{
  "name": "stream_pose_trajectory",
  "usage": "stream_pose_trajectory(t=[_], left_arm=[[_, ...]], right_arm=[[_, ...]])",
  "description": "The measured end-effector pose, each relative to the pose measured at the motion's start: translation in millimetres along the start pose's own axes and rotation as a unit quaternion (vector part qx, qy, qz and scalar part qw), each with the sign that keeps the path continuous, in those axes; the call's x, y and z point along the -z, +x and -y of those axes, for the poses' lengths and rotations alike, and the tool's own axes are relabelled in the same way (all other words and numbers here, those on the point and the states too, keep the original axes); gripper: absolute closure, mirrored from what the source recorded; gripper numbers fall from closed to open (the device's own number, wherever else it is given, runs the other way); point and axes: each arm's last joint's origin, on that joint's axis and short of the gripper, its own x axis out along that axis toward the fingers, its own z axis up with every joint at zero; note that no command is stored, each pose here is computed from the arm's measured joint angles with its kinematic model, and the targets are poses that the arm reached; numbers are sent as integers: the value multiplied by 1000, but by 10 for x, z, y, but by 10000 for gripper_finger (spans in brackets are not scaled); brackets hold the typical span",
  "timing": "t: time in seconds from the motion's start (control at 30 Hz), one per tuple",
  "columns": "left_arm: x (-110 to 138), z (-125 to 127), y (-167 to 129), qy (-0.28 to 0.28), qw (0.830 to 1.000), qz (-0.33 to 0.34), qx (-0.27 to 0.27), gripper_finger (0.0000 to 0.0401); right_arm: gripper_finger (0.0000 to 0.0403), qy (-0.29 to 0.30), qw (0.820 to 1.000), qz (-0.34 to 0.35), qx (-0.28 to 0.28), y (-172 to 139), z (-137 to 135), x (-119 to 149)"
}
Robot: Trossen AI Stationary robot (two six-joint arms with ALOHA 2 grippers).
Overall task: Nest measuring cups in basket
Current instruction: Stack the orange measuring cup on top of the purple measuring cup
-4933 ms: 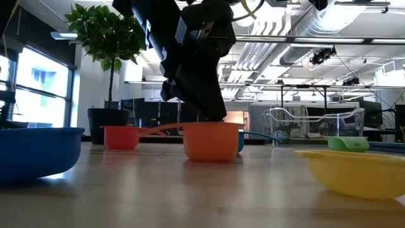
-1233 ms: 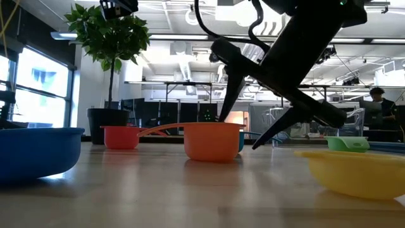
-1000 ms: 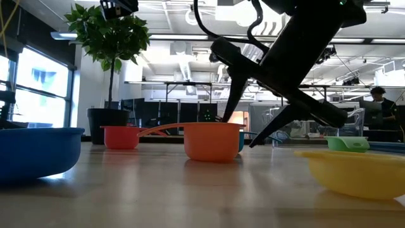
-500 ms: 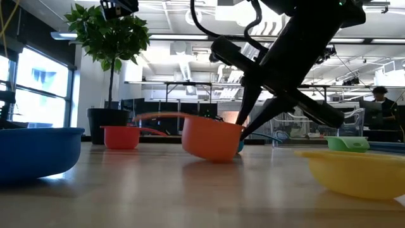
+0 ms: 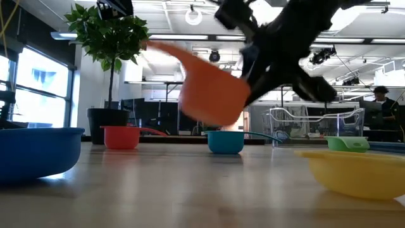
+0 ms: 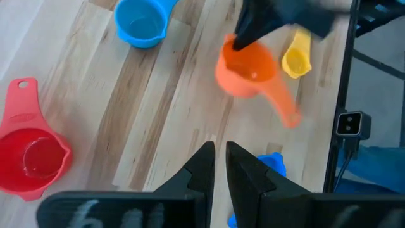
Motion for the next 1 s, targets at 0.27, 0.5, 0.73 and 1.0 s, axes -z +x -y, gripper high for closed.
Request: stream_pose_trajectory(t=[0.27, 0.5, 0.73, 1.0], left_arm=[[5, -3, 1, 0, 1000, -3, -2, 371], [1, -2, 0, -6, 1000, -1, -1, 371], [-2, 0, 0, -15, 1000, 0, 0, 371], [-3, -1, 0, -19, 1000, 1, 0, 371]], right_arm=[[400, -126, 991, -15, -51, -541, -125, -141], [400, -217, 974, -36, -53, -1059, -48, -273], [400, -333, 939, -83, -34, -1460, 147, -357], [400, -495, 855, -156, -6, -1652, 368, -380]])
